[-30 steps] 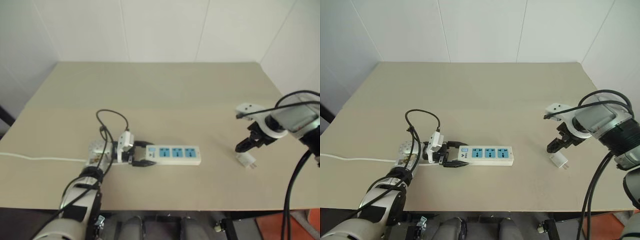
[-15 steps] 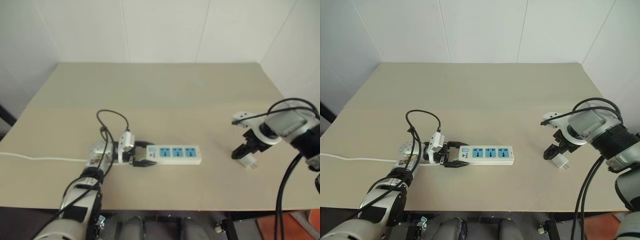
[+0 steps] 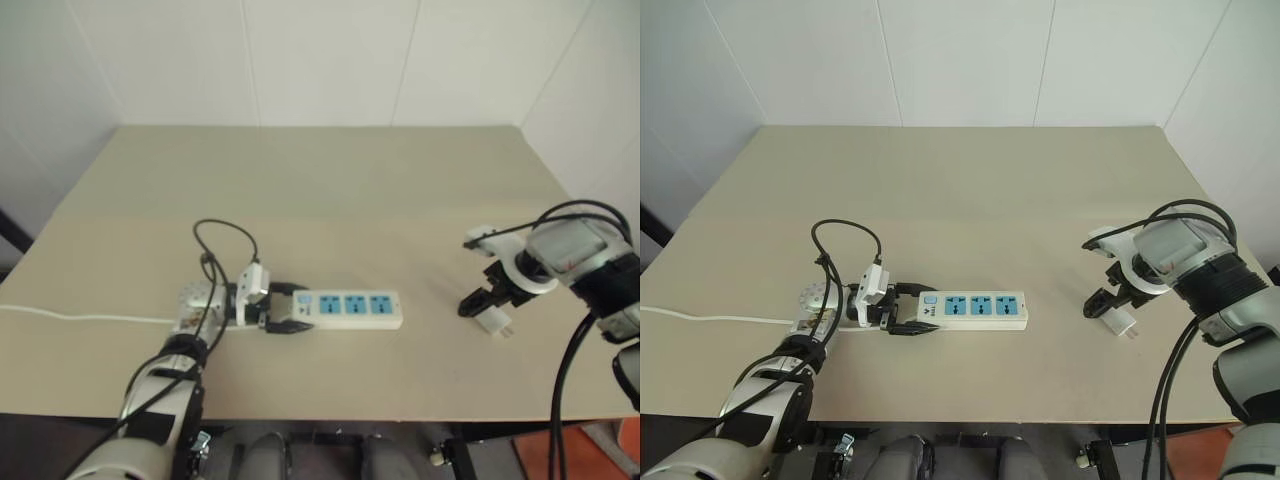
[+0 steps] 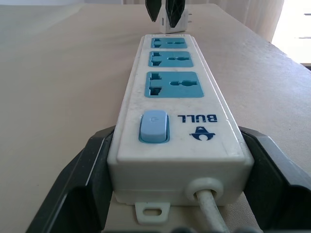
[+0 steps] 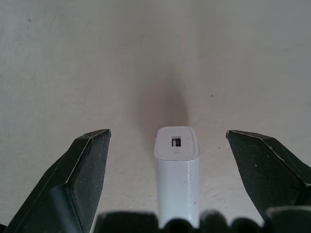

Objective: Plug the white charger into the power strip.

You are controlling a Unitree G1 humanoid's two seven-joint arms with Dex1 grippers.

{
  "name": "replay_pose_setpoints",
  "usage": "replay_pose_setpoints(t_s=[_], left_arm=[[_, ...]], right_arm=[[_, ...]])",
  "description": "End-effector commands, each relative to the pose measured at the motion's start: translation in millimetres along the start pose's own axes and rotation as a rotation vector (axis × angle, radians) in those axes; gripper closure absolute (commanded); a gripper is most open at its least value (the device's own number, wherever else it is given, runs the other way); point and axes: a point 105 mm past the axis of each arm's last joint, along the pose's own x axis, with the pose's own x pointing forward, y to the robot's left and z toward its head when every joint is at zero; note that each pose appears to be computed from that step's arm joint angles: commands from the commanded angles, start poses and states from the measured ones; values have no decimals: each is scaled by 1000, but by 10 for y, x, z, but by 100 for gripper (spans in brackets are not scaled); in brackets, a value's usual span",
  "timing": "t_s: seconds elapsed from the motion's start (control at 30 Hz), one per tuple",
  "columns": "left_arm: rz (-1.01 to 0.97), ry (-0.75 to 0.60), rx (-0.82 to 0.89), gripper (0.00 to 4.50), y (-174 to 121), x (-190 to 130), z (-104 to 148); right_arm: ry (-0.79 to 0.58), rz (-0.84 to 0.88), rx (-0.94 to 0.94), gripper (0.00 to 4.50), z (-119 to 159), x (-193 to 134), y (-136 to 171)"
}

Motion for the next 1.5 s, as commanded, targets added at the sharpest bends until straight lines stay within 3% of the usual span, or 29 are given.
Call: replay_pose_setpoints(t_s=[0.03, 0.3, 0.4, 0.67, 1.0, 1.17, 1.33, 1.5], left_arm=[[-57, 78, -59, 123, -151, 37, -209], [-54, 83, -59, 123, -157, 31, -222], [-49, 83, -57, 123, -150, 33, -219], [-48, 89, -57, 123, -150, 33, -226], [-45, 94, -49, 123, -144, 20, -223], [-54, 92, -57, 123, -143, -5, -208], [-55, 106, -54, 123, -139, -32, -210], [-49, 108, -56, 123, -118, -51, -192]], right_arm=[[-14, -5, 27, 0, -8, -22, -31], [-7, -5, 35, 0, -32, 18, -31], [-12, -14, 45, 62, -25, 32, -50], [7, -26, 30, 338, -73, 72, -68], [-27, -60, -54, 338, 18, -67, -56], [-160, -59, -180, 338, 303, -459, 103], [-562, 113, -486, 338, 716, -958, 635], [-1003, 369, -732, 338, 794, -1011, 1040]])
